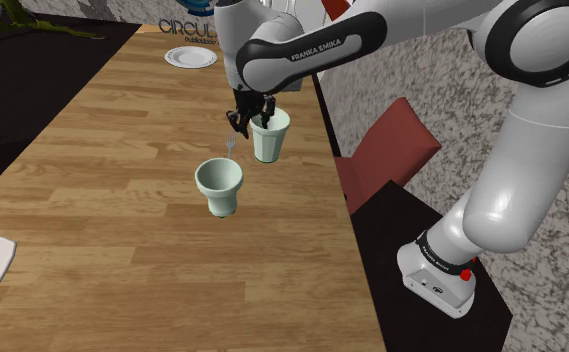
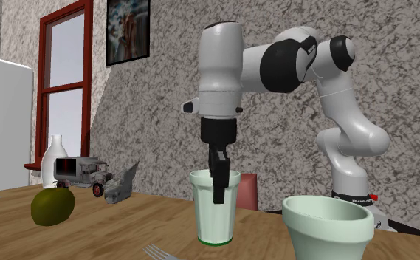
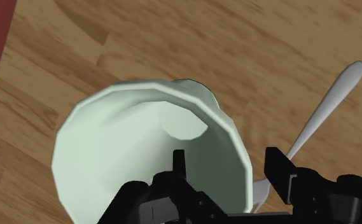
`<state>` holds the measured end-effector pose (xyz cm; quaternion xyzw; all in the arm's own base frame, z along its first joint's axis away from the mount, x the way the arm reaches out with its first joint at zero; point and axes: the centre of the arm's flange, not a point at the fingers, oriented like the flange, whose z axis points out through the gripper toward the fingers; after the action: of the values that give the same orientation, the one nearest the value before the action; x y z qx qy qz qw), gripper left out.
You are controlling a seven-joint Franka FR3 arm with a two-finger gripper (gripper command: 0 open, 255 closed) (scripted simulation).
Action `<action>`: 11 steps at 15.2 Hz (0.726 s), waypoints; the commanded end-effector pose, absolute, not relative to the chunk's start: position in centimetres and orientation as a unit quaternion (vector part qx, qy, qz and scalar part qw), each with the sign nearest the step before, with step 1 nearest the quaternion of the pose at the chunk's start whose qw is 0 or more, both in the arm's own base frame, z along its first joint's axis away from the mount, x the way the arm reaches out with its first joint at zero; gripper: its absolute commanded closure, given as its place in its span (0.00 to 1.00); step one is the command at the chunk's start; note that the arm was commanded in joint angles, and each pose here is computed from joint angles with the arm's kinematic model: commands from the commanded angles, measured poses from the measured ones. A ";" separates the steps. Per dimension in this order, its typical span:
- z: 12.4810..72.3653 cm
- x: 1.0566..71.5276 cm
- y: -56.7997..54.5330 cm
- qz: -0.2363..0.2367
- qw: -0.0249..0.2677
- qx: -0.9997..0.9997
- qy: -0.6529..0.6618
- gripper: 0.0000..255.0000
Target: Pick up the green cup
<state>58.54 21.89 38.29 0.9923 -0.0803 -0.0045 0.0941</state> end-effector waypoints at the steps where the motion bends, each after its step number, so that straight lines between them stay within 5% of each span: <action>1: 38.2 58.6 21.9 -0.004 0.094 0.992 -0.080 1.00; 11: 39.3 58.6 21.9 -0.004 0.094 0.992 -0.080 1.00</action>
<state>58.61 21.92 38.84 0.9923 -0.0802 -0.0045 0.0940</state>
